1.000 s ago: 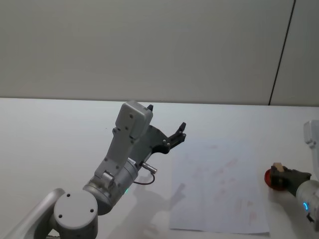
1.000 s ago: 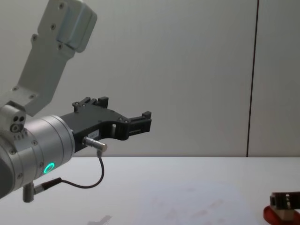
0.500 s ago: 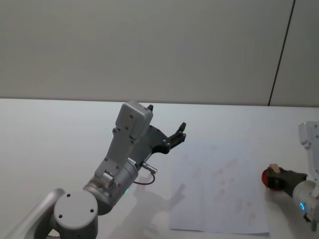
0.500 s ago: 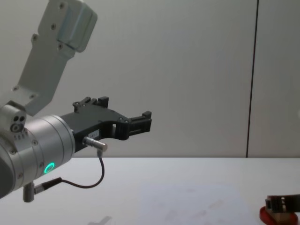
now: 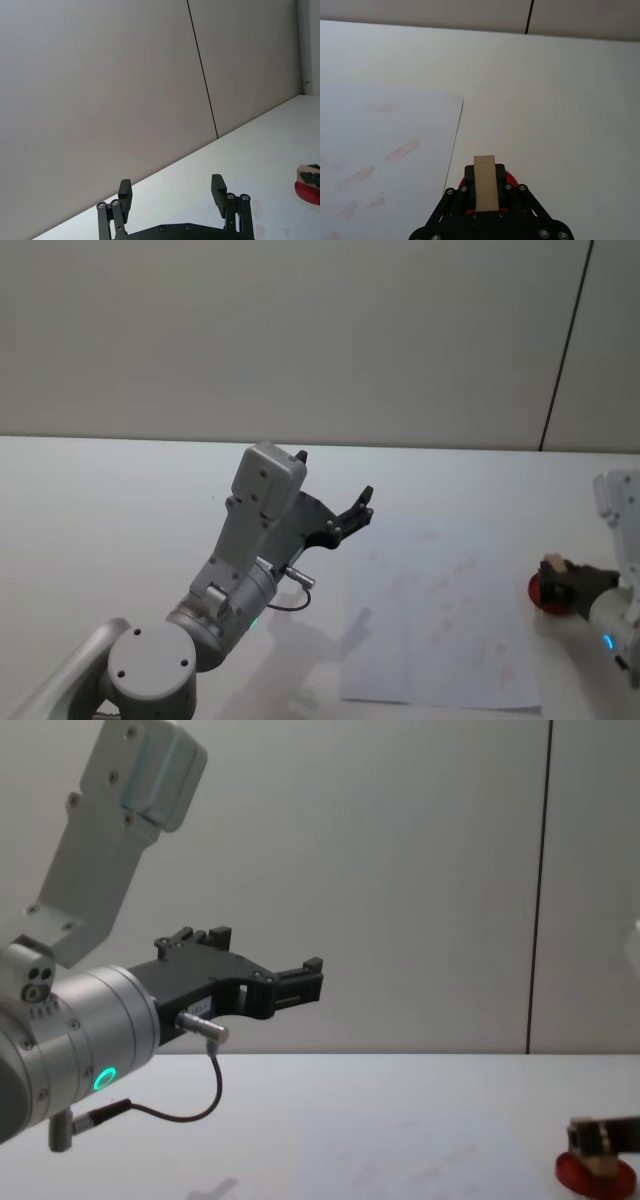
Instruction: Use the one hand to pick up the stamp and affix it onto the A4 paper.
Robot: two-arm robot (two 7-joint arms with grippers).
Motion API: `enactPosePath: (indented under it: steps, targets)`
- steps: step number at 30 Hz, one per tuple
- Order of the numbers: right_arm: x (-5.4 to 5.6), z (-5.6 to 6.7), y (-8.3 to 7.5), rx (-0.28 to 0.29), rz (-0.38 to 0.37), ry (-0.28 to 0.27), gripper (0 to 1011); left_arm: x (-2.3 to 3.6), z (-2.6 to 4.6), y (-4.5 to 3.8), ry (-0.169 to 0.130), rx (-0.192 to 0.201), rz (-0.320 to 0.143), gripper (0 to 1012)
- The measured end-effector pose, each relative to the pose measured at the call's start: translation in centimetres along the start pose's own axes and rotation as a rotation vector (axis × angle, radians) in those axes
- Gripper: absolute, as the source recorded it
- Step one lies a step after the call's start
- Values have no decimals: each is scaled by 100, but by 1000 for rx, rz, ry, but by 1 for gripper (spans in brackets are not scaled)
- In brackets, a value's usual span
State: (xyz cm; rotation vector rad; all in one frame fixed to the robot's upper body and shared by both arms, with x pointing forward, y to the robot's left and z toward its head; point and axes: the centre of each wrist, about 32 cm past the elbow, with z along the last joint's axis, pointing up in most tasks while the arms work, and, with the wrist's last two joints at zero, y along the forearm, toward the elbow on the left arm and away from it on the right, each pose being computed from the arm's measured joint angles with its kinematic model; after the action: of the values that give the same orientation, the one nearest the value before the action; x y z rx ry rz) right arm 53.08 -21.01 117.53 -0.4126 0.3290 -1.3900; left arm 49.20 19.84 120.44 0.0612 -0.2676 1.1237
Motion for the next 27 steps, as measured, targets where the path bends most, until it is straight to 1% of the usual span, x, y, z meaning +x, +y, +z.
enactPosePath:
  steps: [4,9,10,13,16,19,20,22,23,25,26,27]
  targets:
    - [18,86,-20,28,5,-38,219,0,0,0,0,0,0,1002]
    - [59,257,-48,85,34,-104,219,0,0,0,0,0,0,1002]
    - [59,257,-48,85,34,-104,219,0,0,0,0,0,0,1002]
    - [85,370,-50,124,65,-141,219,0,0,0,0,0,0,1002]
    - [104,441,-39,145,88,-161,219,0,0,0,0,0,0,1002]
    - [130,522,-1,166,123,-182,219,0,0,0,0,0,0,1002]
    - [148,570,37,173,140,-191,219,0,0,0,0,0,0,1002]
    - [167,623,85,180,159,-201,219,0,0,0,0,0,0,1002]
    - [185,671,136,184,177,-209,219,0,0,0,0,0,0,1002]
    - [200,714,194,185,192,-216,219,0,0,0,0,0,0,1002]
    - [203,757,212,192,201,-221,219,0,0,0,0,0,0,1002]
    - [219,786,295,184,219,-227,219,0,0,0,0,0,0,1002]
